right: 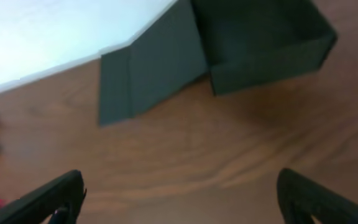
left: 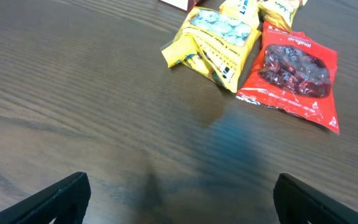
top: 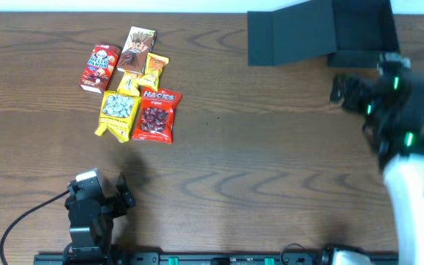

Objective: Pack container

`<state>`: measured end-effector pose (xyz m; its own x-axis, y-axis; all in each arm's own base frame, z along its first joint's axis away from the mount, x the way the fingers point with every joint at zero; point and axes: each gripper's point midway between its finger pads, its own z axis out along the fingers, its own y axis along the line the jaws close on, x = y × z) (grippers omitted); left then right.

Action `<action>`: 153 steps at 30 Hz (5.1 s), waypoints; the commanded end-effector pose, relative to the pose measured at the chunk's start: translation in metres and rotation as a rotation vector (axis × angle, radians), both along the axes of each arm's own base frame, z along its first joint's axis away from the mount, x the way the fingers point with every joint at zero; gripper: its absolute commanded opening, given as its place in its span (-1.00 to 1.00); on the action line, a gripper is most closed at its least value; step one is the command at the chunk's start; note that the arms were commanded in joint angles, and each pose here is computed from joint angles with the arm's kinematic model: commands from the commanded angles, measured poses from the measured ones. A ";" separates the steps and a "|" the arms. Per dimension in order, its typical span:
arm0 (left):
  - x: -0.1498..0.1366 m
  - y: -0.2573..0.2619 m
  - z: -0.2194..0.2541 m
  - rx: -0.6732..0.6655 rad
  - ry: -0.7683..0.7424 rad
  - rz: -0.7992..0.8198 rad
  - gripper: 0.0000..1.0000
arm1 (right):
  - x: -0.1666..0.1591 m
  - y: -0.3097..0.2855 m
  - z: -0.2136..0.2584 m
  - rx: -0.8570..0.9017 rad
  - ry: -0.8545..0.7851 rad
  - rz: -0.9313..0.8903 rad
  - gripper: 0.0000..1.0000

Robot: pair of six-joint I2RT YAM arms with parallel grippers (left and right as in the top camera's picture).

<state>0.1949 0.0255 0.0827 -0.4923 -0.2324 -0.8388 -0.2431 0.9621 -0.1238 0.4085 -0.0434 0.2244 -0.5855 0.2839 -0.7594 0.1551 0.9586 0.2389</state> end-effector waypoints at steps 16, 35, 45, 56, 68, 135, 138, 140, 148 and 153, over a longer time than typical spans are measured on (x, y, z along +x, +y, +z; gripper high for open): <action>0.000 -0.001 -0.004 -0.012 0.003 0.003 0.90 | 0.141 -0.094 -0.072 -0.390 0.327 -0.024 0.98; 0.000 -0.001 -0.004 -0.012 0.003 0.003 0.90 | 0.178 -0.130 -0.149 -0.246 0.272 -0.212 0.96; 0.000 -0.001 -0.004 -0.012 0.003 0.003 0.90 | 0.150 -0.111 -0.172 -0.212 0.425 -0.157 0.81; 0.000 -0.001 -0.004 -0.012 0.003 0.003 0.90 | 0.124 -0.050 -0.186 -0.215 0.587 -0.035 0.73; 0.000 -0.001 -0.004 -0.012 0.003 0.003 0.90 | 0.119 0.025 -0.170 -0.210 0.635 0.047 -0.35; 0.000 -0.001 -0.004 -0.012 0.003 0.003 0.90 | 0.086 0.166 -0.158 0.976 0.954 -0.817 0.71; 0.000 -0.001 -0.004 -0.012 0.003 0.003 0.91 | 0.085 0.169 -0.157 0.887 0.940 -0.597 0.72; 0.000 -0.001 -0.004 -0.012 0.003 0.003 0.91 | 0.084 0.172 -0.155 0.838 0.933 -0.460 0.71; 0.000 -0.001 -0.004 -0.012 0.003 0.003 0.90 | 0.072 0.172 -0.137 0.723 0.906 -0.248 0.59; 0.000 -0.001 -0.004 -0.012 0.003 0.003 0.91 | 0.084 0.162 -0.095 0.618 0.731 -0.126 0.61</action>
<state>0.1950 0.0255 0.0828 -0.4919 -0.2323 -0.8391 -0.2433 0.9620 -0.1237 0.4898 0.1209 0.0849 -0.6979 0.6705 0.2517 0.7009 0.5671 0.4327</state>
